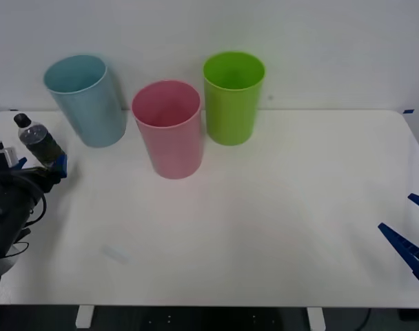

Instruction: Grasp the object on the table and drop it into the matching bin: aluminum can to the light blue bin, PET bottle to the pink bin.

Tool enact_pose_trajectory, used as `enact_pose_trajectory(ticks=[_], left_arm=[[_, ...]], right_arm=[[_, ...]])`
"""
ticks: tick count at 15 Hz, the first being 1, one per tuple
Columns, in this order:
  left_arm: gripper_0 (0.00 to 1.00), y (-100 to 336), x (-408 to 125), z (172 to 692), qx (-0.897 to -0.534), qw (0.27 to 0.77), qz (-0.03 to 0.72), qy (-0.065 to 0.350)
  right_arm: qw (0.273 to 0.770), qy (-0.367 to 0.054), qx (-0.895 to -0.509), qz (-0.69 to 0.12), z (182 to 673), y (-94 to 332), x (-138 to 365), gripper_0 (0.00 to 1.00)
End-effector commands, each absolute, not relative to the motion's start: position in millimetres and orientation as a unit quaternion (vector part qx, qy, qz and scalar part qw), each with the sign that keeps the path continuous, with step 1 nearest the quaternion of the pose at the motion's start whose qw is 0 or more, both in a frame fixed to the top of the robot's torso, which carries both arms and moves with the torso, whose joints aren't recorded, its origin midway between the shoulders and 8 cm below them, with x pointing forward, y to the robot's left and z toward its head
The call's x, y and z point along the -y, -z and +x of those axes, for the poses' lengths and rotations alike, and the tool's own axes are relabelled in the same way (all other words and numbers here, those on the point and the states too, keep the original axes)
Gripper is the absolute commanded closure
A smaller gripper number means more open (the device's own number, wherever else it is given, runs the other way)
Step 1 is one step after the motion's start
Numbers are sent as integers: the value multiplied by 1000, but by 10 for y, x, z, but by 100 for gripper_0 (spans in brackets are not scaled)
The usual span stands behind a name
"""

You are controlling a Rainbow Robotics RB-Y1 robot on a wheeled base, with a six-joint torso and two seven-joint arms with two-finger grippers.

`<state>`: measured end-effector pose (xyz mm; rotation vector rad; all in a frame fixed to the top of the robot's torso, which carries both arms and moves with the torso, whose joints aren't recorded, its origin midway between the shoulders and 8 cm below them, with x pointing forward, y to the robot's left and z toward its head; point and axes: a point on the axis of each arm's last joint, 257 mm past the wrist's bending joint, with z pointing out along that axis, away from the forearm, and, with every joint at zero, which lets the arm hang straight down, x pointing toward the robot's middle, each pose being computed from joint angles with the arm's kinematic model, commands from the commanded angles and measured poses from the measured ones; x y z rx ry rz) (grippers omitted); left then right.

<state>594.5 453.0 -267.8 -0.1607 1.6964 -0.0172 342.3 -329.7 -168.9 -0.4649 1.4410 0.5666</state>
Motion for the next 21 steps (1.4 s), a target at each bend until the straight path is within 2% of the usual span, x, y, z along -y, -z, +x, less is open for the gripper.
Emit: enact_pose_trajectory(ticks=[1,9,21], left_arm=[[0,2635,-4532,6039,-750,657,-75,1],[0,2516,-4736,6209,-752,650,-103,-50],[0,2522,-4623,6401,-763,637,-97,-58]], right_arm=[[691,-253,-645,-208,3423,1689,3297,0],[691,-253,-645,-208,3423,1689,3297,0],[691,-253,-645,-208,3423,1689,3297,0]])
